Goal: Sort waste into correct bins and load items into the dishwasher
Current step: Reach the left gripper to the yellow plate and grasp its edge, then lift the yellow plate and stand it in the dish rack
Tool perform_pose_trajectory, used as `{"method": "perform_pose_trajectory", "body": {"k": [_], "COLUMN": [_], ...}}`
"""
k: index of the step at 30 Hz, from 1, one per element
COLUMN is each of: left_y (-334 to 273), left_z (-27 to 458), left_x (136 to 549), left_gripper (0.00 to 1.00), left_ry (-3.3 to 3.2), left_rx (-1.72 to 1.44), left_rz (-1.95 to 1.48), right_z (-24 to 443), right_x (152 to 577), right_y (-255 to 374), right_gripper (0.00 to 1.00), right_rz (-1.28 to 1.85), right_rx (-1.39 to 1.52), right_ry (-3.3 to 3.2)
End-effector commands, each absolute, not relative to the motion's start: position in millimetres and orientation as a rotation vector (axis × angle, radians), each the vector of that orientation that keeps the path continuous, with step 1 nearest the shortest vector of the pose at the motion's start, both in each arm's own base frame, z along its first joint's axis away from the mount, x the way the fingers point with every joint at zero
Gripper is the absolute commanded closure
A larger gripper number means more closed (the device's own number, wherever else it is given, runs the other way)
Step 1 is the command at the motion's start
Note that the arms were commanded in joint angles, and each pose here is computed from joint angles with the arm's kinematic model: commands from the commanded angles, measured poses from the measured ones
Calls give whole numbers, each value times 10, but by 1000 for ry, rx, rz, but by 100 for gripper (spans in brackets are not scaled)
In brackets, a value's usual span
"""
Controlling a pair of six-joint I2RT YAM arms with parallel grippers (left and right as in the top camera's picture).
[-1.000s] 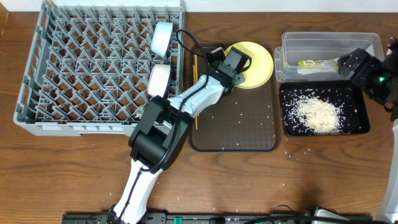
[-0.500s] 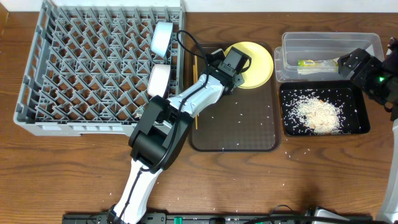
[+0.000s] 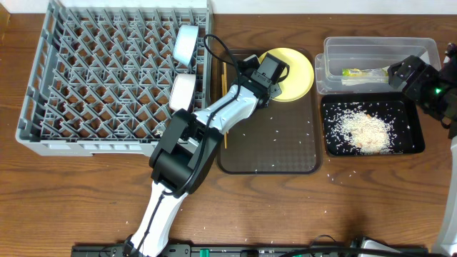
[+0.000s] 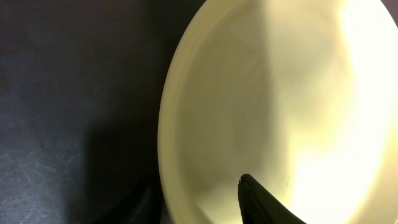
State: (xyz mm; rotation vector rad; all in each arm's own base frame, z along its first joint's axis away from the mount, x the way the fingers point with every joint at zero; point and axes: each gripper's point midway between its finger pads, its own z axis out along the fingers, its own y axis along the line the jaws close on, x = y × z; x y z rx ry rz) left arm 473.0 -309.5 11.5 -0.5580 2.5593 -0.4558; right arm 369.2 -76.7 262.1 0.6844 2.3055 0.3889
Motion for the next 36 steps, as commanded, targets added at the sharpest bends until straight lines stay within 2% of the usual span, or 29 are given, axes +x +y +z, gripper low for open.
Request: {"method": "perform_pose_trajectory", "body": {"k": [1,10,15,17,25,36], "left_y": [-2924,-2903,-2896,-2902,-2856,-2612], "left_z": [-503,-549,-555,-555,-341,750], "left_x": [4508,4485,4473,4467,4578,4814], "left_gripper": [57,58,79,92,93,92], "left_ry": [2674,2678,2684,2688,2690,2556], "left_rx": [-574,-575,-575,-573,-504,-415], "left_rz": [-312,-303,-297,-301,-370,-476], "right_z": [2674,2674,2674,2674,2674,2674], "right_x": [3710,3710,3710,3710,3710,3710], "right_y": [-776,-776,-776,-776,-776,-776], "right_gripper": [1,1,1,1,1,1], "right_rz": [390,390,390,390,390,390], "right_rx": [686,686,686,686,686,686], "right_ry": [2292,2292,2292,2292,2292,2292]}}
